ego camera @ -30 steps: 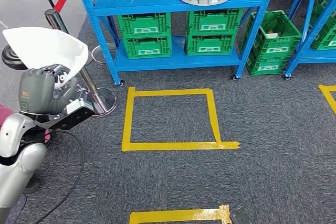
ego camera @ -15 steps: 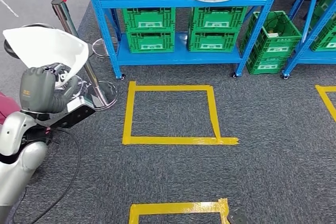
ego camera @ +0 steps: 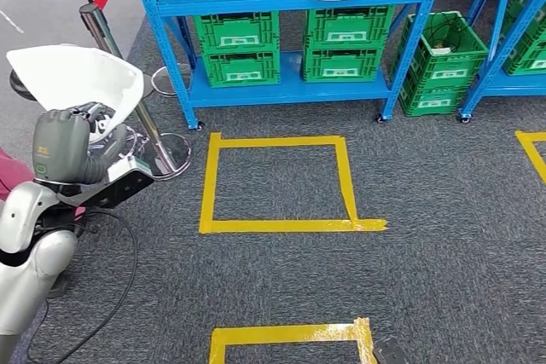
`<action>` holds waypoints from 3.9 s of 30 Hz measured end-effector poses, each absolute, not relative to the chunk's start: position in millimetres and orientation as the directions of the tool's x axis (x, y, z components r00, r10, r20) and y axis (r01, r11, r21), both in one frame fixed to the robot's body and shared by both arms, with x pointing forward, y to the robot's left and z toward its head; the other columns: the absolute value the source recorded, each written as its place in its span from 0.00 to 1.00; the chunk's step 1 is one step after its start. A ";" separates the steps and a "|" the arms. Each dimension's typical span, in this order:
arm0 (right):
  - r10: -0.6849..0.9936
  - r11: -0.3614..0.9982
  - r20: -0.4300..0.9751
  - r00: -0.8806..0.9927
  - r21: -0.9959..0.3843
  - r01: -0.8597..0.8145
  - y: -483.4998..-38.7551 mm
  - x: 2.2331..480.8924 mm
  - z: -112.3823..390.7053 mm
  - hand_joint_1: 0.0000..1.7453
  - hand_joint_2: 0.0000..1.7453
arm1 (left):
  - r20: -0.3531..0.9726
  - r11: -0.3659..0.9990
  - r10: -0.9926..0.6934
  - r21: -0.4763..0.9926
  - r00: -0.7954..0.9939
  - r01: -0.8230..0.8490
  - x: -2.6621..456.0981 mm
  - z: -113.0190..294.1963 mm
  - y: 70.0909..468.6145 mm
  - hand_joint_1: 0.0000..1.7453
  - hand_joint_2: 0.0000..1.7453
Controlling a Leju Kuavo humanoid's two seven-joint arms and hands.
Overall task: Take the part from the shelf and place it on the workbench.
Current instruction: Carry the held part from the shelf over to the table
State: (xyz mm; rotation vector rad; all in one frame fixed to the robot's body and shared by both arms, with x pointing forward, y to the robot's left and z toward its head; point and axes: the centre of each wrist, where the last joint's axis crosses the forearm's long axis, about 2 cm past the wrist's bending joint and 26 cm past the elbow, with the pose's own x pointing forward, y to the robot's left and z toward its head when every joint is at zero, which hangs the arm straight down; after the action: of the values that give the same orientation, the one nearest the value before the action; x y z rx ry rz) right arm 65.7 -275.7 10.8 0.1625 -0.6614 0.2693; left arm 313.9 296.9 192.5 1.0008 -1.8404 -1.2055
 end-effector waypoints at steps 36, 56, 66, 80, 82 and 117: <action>0.211 0.959 0.601 0.771 0.026 -0.282 -269.9 67.0 6.1 0.00 0.00 | 0.134 0.266 -0.886 0.931 -0.445 -0.249 310.1 183.1 307.9 0.99 1.00; 0.205 0.963 0.592 0.780 0.020 -0.269 -265.5 63.0 4.6 0.00 0.00 | 0.129 0.263 -0.886 0.931 -0.445 -0.254 315.0 183.0 308.9 0.99 1.00; 0.196 0.965 0.583 0.788 0.031 -0.262 -265.5 60.1 3.4 0.00 0.00 | 0.133 0.272 -0.883 0.927 -0.450 -0.259 316.7 182.3 307.4 0.99 1.00; 0.172 0.974 0.578 0.798 0.021 -0.226 -266.5 46.8 6.3 0.00 0.00 | 0.144 0.273 -0.892 0.927 -0.429 -0.256 314.8 181.8 302.7 0.99 1.00; 0.170 0.974 0.579 0.797 0.023 -0.224 -266.2 46.9 7.0 0.00 0.00 | 0.143 0.274 -0.891 0.926 -0.430 -0.259 315.0 183.1 302.0 0.99 1.00; 0.154 0.974 0.585 0.796 0.045 -0.222 -280.6 38.4 8.8 0.00 0.00 | 0.182 0.331 -0.871 0.904 -0.456 -0.271 319.1 193.7 277.0 0.99 1.00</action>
State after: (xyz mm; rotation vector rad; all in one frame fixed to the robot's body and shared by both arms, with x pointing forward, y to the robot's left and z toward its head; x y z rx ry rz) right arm 38.4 -280.6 8.8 0.1138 -0.6176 0.2026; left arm 319.1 277.0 193.7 1.0040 -1.9100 -1.1129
